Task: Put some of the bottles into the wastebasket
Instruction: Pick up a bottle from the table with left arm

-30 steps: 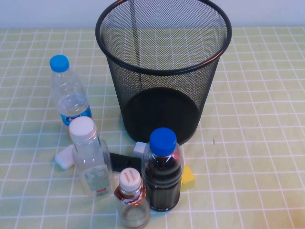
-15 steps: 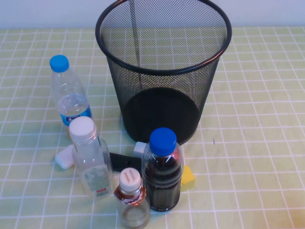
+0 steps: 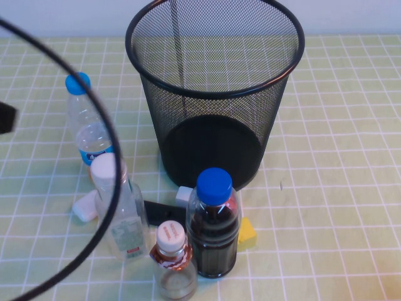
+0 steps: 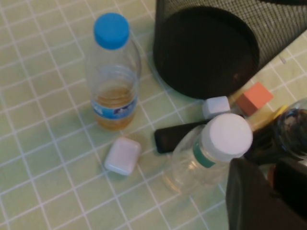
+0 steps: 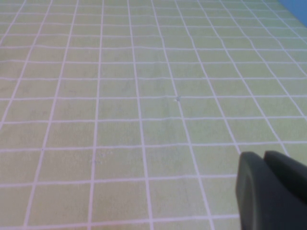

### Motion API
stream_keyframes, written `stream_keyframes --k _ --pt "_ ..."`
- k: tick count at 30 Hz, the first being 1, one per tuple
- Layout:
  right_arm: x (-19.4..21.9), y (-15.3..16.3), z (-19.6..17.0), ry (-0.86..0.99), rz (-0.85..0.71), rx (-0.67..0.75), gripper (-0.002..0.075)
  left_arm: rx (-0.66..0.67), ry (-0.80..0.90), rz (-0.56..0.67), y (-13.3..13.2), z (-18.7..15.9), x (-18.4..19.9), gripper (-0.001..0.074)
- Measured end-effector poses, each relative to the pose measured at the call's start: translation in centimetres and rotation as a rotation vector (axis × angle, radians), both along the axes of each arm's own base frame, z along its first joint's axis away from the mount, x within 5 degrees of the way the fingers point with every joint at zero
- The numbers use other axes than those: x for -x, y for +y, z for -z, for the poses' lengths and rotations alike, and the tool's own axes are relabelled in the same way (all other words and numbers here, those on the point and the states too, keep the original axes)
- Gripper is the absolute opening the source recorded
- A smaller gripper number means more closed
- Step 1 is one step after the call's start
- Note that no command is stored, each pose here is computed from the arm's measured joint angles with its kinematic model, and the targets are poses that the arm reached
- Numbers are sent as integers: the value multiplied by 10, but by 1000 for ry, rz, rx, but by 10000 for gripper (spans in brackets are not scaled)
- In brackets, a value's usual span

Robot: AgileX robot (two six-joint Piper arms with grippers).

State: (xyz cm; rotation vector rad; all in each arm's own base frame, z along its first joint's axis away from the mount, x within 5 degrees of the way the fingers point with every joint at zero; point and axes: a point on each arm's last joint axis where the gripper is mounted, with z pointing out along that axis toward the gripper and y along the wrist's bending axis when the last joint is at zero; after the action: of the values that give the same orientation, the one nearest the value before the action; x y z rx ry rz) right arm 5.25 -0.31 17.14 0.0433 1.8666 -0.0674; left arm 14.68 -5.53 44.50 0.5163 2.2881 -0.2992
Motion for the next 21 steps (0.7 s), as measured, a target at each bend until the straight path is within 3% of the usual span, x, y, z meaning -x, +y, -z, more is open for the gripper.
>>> stream_keyframes --k 2,6,8,12,21 --pt "0 0 0 0 0 0 -8 7 53 26 -6 5 -14 145" --pt "0 0 0 0 0 0 -8 0 132 73 -21 15 -36 407" --pt "0 0 0 0 0 0 -8 -9 163 92 -28 21 -46 476" --pt "0 0 0 0 0 0 -8 -21 237 121 -45 35 -66 523" --pt "0 0 0 0 0 0 -8 -109 364 100 -73 70 -92 534"
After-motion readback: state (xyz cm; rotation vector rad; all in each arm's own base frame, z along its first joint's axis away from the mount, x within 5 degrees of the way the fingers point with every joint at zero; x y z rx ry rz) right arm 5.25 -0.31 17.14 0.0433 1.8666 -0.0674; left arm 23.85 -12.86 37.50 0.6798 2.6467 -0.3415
